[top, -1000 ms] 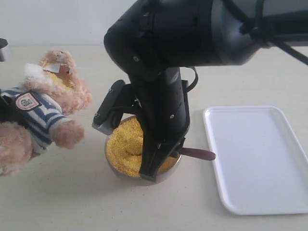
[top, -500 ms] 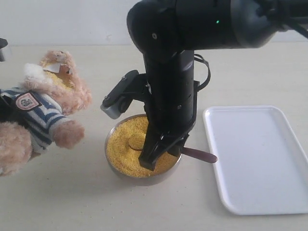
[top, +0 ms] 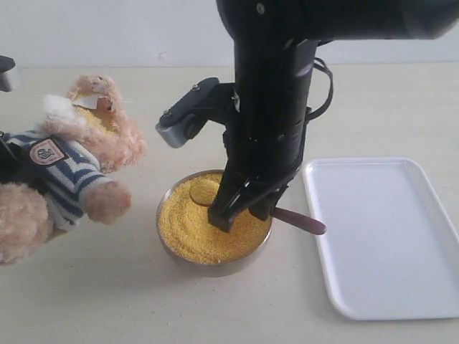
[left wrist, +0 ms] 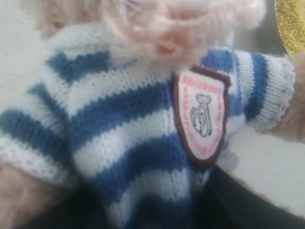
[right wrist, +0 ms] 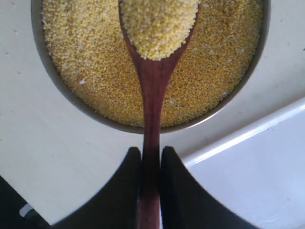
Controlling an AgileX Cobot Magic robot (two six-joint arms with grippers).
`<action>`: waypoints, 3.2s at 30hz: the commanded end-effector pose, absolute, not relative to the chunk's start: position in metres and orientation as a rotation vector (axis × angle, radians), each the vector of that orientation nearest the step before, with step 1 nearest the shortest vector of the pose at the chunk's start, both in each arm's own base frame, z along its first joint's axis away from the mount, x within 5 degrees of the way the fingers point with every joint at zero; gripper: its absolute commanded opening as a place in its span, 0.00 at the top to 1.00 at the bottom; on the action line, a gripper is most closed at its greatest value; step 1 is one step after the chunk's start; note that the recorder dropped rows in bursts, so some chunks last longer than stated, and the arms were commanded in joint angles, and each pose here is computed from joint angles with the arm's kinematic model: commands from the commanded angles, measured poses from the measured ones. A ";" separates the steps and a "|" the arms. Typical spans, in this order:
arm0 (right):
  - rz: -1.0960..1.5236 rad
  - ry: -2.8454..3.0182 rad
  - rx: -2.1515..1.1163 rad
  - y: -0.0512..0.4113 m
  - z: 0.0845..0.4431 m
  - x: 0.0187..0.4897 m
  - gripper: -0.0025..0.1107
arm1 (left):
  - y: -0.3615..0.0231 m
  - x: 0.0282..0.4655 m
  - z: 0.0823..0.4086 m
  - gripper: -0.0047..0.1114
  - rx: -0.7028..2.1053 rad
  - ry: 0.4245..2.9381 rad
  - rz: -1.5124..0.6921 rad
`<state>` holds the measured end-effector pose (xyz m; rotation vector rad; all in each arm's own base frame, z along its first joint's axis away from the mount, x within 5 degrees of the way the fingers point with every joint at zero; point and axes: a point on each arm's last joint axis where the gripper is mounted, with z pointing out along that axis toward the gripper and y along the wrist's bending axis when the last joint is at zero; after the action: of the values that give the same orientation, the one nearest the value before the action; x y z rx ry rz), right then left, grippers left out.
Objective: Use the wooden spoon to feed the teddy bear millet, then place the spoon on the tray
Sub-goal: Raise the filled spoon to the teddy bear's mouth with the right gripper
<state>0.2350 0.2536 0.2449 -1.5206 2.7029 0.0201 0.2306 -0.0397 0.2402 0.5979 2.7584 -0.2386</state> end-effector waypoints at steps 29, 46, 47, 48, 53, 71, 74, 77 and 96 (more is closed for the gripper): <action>0.296 2.654 -1.408 0.259 0.281 0.249 0.98 | -0.046 0.231 0.247 0.93 0.628 2.708 -0.322; 0.325 2.459 -1.326 0.278 0.339 0.255 0.98 | -0.050 0.231 0.248 0.93 0.641 2.683 -0.373; 0.328 2.460 -1.315 0.278 0.340 0.255 0.98 | -0.050 0.231 0.248 0.93 0.647 2.678 -0.380; 0.331 2.459 -1.307 0.278 0.342 0.256 0.98 | -0.051 0.231 0.248 0.93 0.652 2.670 -0.393; 0.344 2.466 -1.292 0.286 0.341 0.256 0.98 | -0.053 0.231 0.249 0.93 0.661 2.656 -0.416; 0.409 2.514 -1.325 0.333 0.303 0.277 0.98 | -0.053 0.231 0.249 0.93 0.671 2.654 -0.413; 0.588 2.560 -1.264 0.328 0.302 0.285 0.98 | -0.053 0.231 0.249 0.93 0.671 2.654 -0.413; 0.870 2.578 -1.183 0.326 0.304 0.294 0.98 | -0.053 0.231 0.249 0.93 0.673 2.654 -0.410; 1.246 2.664 -0.934 0.303 0.287 0.316 0.98 | -0.052 0.231 0.249 0.93 0.681 2.654 -0.397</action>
<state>0.3159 0.3040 0.2876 -0.9381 2.6818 1.1777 0.2299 -0.0510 0.2435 0.6848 2.6850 -0.3996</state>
